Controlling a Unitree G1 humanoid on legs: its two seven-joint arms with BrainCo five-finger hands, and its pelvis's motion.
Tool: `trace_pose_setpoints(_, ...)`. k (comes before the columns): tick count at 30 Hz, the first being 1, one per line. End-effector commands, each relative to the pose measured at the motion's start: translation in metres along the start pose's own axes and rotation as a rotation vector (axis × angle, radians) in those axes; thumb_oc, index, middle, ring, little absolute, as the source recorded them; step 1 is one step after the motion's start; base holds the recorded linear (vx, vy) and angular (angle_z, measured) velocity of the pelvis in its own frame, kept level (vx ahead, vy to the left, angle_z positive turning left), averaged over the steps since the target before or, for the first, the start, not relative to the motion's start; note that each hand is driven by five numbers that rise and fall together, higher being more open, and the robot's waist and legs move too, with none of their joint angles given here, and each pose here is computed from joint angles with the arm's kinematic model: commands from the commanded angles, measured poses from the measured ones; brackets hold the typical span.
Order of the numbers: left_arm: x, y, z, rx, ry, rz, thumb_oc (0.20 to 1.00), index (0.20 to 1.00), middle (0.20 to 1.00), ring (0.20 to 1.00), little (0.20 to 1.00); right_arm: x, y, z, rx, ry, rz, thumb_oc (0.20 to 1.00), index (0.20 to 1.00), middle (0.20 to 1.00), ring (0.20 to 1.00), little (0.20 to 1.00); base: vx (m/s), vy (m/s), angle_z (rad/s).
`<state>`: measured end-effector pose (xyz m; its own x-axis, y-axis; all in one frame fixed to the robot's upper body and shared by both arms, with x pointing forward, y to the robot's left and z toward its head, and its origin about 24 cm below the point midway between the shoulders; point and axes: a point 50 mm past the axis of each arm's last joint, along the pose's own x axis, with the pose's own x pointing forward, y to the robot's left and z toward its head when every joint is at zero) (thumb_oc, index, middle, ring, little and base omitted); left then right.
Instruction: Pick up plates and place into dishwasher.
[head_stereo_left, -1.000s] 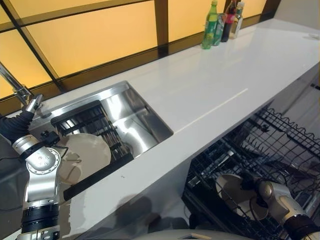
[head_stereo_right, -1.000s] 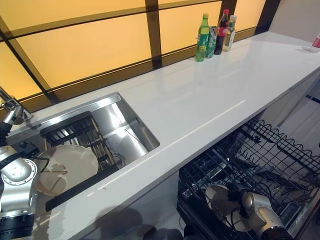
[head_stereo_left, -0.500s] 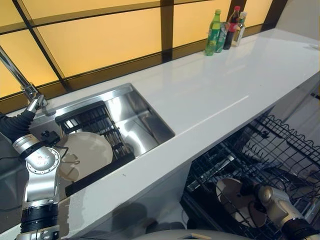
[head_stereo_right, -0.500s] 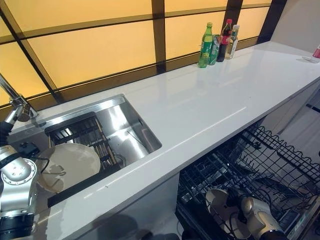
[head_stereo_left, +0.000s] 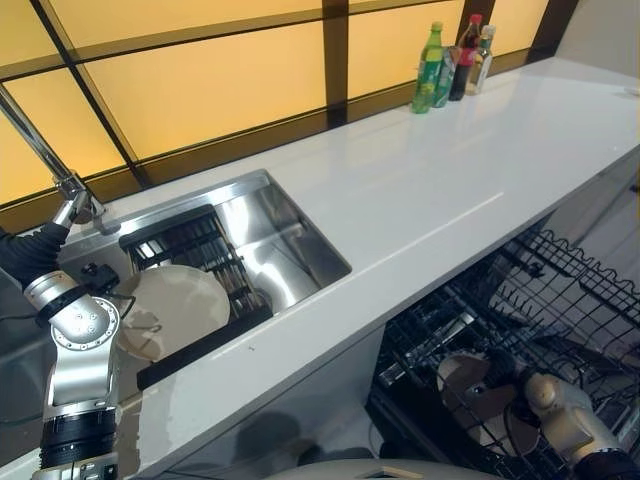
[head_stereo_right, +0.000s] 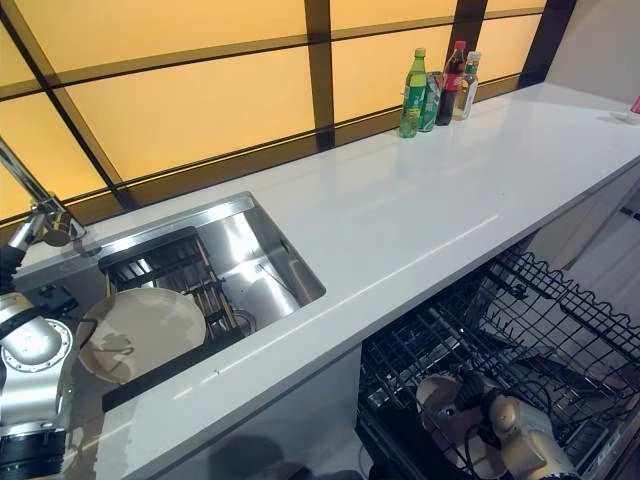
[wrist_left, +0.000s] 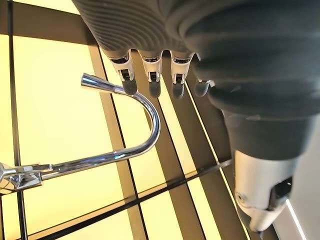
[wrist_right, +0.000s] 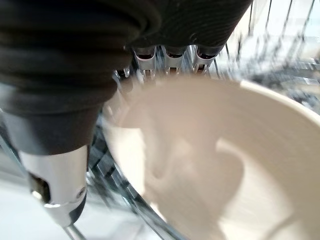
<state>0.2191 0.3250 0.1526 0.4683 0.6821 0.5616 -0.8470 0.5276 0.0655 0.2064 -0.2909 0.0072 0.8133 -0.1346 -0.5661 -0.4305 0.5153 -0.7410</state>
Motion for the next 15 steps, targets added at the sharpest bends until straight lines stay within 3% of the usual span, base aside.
trace_pose_setpoints(1, 0.013, 0.016, 0.009, 0.078, -0.145, 0.016, 1.0, 1.0, 1.0, 1.0, 1.0, -0.009, -0.049, 0.024, 0.078, -0.149, -0.258, 1.0, 1.0, 1.0, 1.0, 1.0, 0.0, 0.021, -0.1)
trace_pose_setpoints(7, 0.009, 0.022, -0.001, 0.156, -0.098, -0.057, 1.0, 1.0, 1.0, 1.0, 1.0, -0.036, -0.092, 0.042, 0.137, -0.309, -0.504, 1.0, 1.0, 1.0, 1.0, 1.0, 0.0, 0.029, -0.04)
trace_pose_setpoints(15, 0.007, 0.017, -0.022, 0.271, 0.058, -0.271, 1.0, 1.0, 1.0, 1.0, 1.0, -0.057, -0.118, 0.054, 0.172, -0.441, -0.662, 1.0, 1.0, 1.0, 1.0, 1.0, 0.0, 0.008, -0.02)
